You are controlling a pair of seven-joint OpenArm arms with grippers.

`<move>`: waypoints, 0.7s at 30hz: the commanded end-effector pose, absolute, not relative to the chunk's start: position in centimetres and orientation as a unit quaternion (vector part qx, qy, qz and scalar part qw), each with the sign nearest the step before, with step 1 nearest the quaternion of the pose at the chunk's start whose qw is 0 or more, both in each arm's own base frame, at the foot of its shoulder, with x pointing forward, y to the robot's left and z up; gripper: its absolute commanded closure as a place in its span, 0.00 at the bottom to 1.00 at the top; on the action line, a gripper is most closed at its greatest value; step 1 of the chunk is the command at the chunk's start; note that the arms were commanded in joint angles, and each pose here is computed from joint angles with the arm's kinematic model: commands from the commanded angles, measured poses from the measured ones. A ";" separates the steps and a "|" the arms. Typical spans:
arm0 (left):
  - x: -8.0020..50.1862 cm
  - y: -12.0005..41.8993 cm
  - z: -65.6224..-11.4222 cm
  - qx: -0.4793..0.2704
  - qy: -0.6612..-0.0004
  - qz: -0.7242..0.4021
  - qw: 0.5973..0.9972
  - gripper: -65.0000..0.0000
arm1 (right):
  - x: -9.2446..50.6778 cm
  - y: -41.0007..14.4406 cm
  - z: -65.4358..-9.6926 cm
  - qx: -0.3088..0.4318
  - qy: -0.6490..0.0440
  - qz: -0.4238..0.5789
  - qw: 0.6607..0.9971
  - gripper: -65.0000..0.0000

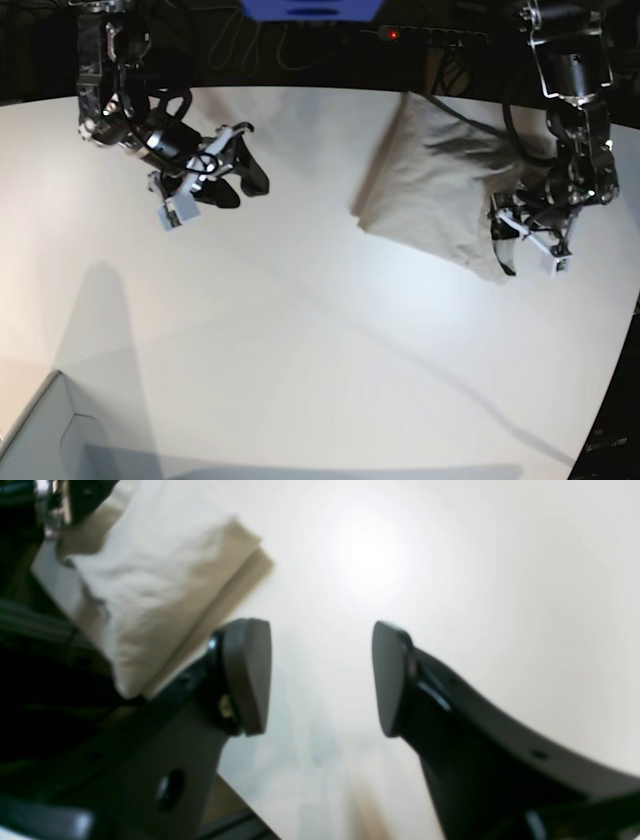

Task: Layout the t-shirt on the table in an organized manner, then fold the t-shirt properly
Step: 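Grasp the folded shirt with the left gripper and drag it toward the table center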

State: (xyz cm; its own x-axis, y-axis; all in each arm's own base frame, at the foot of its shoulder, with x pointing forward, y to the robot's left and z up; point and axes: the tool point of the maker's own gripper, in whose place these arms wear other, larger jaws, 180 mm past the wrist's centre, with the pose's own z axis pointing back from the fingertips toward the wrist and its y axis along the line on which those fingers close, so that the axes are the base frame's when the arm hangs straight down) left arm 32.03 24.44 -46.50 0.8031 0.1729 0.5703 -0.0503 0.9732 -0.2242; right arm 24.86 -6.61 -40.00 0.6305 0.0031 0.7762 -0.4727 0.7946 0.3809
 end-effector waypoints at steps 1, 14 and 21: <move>32.3 24.3 -46.4 -0.099 -0.307 0.048 0.945 0.55 | 25.5 -6.5 -38.6 0.298 -0.429 0.140 0.841 0.50; 38.7 14.8 -42.9 -0.132 -0.372 -0.111 0.912 1.00 | 26.5 -13.2 -38.5 0.236 -0.456 0.074 0.855 0.50; 41.1 3.5 -40.6 -0.160 -0.366 -0.279 0.873 1.00 | 25.4 -17.9 -38.9 0.192 -0.461 0.027 0.866 0.50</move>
State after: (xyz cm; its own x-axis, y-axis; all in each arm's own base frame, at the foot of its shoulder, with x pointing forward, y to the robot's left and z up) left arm 40.10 3.84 -41.94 0.6037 -0.3899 0.6954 0.6014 0.7953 -0.0762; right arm 24.61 -17.92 -40.27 0.6199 -0.1243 0.7747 -0.1989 0.9302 0.3084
